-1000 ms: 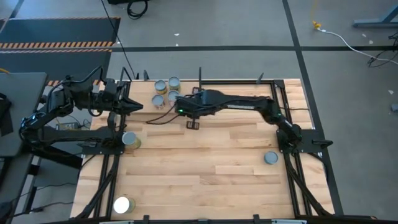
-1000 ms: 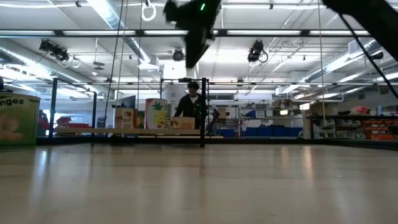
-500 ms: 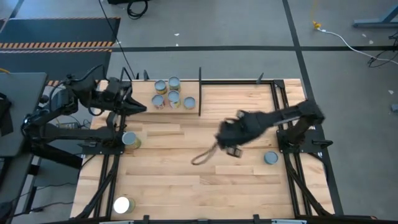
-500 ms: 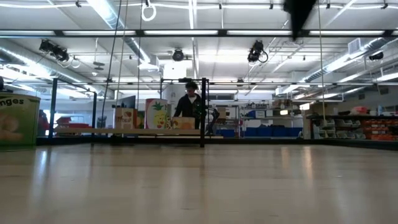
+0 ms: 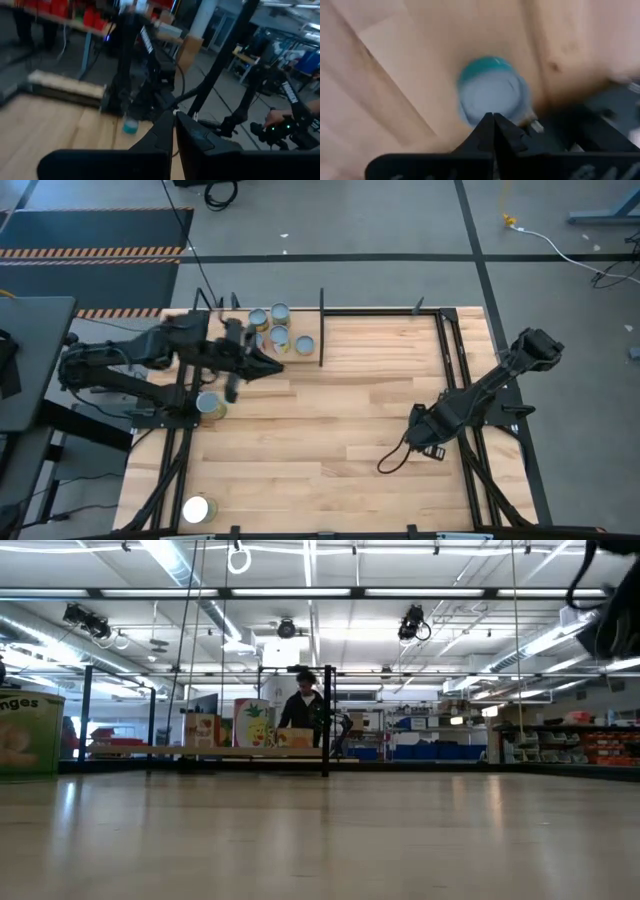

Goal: Pick and place cans onto a shelf
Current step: Put the canned tuna on the shelf aligned with the canned mushrooms

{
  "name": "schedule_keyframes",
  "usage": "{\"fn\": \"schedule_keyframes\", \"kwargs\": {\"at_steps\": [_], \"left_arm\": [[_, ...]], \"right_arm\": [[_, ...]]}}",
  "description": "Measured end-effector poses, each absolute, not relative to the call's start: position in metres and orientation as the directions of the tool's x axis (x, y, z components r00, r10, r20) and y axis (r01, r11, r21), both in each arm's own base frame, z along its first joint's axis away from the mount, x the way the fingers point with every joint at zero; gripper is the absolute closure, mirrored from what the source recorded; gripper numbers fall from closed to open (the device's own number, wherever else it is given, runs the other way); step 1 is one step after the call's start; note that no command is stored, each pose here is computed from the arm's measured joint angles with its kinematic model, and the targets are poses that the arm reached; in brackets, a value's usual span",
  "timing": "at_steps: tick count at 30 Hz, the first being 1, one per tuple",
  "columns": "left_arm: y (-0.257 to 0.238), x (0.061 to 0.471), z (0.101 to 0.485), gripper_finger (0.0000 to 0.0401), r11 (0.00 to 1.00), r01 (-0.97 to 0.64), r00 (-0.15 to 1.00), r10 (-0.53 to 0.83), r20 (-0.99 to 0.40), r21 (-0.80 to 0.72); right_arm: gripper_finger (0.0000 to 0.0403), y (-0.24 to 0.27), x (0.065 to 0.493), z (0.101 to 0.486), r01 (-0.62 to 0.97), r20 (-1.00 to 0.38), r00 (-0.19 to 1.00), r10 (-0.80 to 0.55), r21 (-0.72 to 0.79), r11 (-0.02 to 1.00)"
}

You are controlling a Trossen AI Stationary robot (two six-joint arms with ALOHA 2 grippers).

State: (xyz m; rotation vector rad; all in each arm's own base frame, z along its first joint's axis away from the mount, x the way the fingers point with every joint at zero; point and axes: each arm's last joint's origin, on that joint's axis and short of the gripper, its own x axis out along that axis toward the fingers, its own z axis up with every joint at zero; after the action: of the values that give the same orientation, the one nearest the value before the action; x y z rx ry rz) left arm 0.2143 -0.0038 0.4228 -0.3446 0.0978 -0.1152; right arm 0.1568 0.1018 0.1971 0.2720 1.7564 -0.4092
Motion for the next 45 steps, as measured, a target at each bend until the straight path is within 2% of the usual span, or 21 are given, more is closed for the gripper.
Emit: {"fn": "schedule_keyframes", "kwargs": {"at_steps": [3,6,11,15,19,22,27,29,32,37,40,45], "left_arm": [[-0.005,0.232,0.412,0.0378,0.908,0.050,0.985,-0.113,-0.128,-0.416],[-0.008,0.242,0.404,0.0384,0.892,0.025,0.979,-0.113,-0.169,-0.451],[-0.011,0.248,0.399,0.0387,0.894,0.008,0.976,-0.104,-0.190,-0.447],[-0.011,0.247,0.399,0.0383,0.905,0.001,0.977,-0.091,-0.192,-0.426],[-0.011,0.240,0.397,0.0372,0.929,-0.072,0.970,-0.020,-0.242,-0.364],[-0.010,0.239,0.389,0.0358,0.934,-0.137,0.946,0.025,-0.323,-0.330],[-0.011,0.243,0.369,0.0319,0.937,-0.190,0.878,0.029,-0.477,-0.293],[-0.015,0.245,0.363,0.0298,0.940,-0.201,0.852,0.028,-0.522,-0.277],[-0.024,0.251,0.353,0.0266,0.940,-0.202,0.817,0.007,-0.576,-0.274],[-0.052,0.267,0.334,0.0210,0.950,-0.147,0.774,-0.063,-0.630,-0.276],[-0.071,0.276,0.320,0.0178,0.962,-0.118,0.739,-0.082,-0.669,-0.248],[-0.099,0.292,0.297,0.0140,0.974,-0.090,0.719,-0.082,-0.690,-0.210]], "right_arm": [[0.0398,0.100,0.154,0.175,0.411,-0.980,-0.197,-0.006,-0.088,0.907],[0.0400,0.096,0.148,0.159,0.417,-0.969,-0.246,-0.033,-0.137,0.899],[0.0400,0.097,0.148,0.145,0.421,-0.967,-0.255,-0.003,-0.114,0.900],[0.0400,0.101,0.163,0.145,0.451,-0.981,-0.191,0.027,-0.064,0.890],[0.0401,0.103,0.193,0.156,0.490,-0.999,0.011,0.047,0.046,0.871],[0.0401,0.103,0.217,0.164,0.520,-0.976,0.205,0.080,0.177,0.835],[0.0402,0.100,0.254,0.180,0.481,-0.816,0.574,0.076,0.410,0.775],[0.0402,0.098,0.259,0.188,0.456,-0.764,0.640,0.082,0.464,0.759],[0.0402,0.097,0.248,0.195,0.479,-0.799,0.595,0.092,0.444,0.757],[0.0402,0.102,0.206,0.186,0.561,-0.957,0.282,0.063,0.218,0.799],[0.0402,0.108,0.193,0.180,0.541,-0.986,0.160,0.054,0.133,0.831],[0.0402,0.117,0.205,0.157,0.495,-0.984,0.168,0.063,0.139,0.858]]}}
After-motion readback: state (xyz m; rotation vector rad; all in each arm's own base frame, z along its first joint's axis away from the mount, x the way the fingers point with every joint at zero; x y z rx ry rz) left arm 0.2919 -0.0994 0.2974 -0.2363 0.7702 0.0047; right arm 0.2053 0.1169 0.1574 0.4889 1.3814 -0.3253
